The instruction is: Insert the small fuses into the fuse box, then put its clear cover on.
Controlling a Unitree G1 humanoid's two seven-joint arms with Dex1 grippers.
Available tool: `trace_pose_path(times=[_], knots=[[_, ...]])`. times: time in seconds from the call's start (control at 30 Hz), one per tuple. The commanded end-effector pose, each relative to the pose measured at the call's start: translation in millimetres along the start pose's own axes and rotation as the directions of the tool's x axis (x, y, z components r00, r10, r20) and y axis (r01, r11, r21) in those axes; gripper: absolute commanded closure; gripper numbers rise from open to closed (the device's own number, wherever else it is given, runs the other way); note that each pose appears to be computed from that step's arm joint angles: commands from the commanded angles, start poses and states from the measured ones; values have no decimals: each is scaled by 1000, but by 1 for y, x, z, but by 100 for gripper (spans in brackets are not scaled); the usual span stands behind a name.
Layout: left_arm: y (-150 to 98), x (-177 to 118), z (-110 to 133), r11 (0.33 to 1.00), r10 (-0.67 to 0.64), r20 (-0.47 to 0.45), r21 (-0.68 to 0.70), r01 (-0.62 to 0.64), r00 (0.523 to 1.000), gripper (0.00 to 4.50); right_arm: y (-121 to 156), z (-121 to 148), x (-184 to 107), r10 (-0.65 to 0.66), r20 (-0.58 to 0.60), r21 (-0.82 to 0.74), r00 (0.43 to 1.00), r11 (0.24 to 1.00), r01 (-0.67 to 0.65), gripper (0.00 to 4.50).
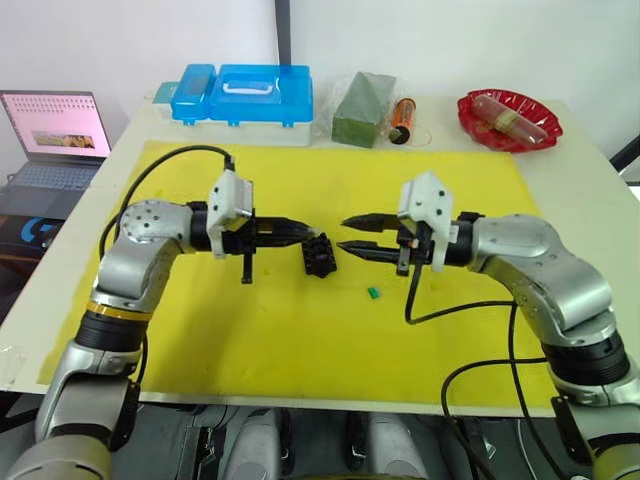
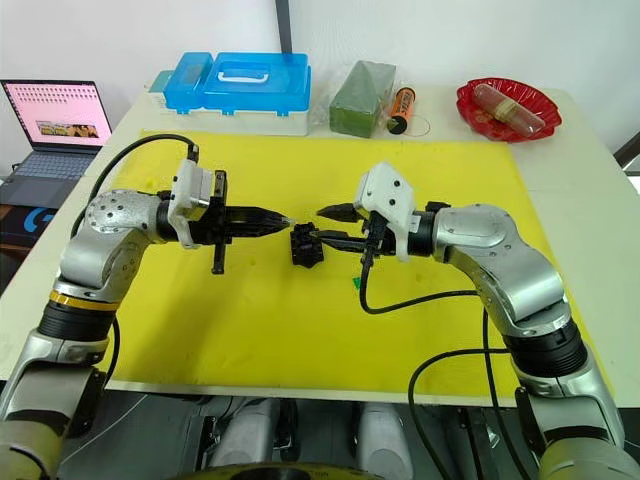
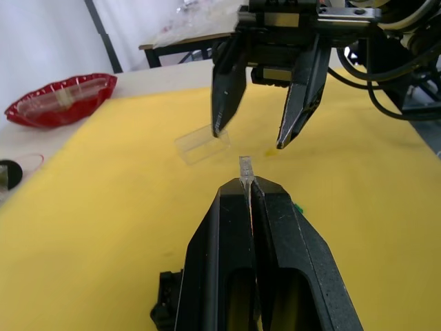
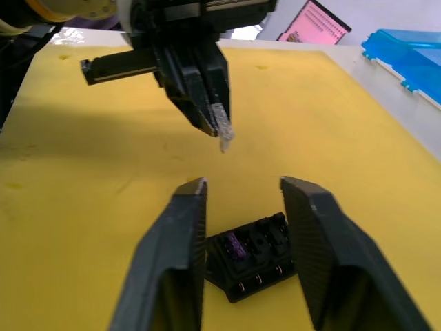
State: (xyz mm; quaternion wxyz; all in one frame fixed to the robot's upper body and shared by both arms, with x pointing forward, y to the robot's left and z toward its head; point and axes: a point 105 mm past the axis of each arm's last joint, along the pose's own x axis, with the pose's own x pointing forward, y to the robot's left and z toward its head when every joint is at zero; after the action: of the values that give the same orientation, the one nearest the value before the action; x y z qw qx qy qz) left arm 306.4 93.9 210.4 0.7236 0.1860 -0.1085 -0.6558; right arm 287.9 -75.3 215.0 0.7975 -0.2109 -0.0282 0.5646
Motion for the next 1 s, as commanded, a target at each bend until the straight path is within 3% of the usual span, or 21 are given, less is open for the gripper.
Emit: trace_pose_path(times=[0.03,1.0], knots=[[1,0,7,998,-16,8,64,15,1000,450,5,12,1,11,28,-73,1000,997,-9,376],[-3,10,9,986,-83,29,145,78,996,450,4,22,7,12,69,-69,998,998,-8,376]])
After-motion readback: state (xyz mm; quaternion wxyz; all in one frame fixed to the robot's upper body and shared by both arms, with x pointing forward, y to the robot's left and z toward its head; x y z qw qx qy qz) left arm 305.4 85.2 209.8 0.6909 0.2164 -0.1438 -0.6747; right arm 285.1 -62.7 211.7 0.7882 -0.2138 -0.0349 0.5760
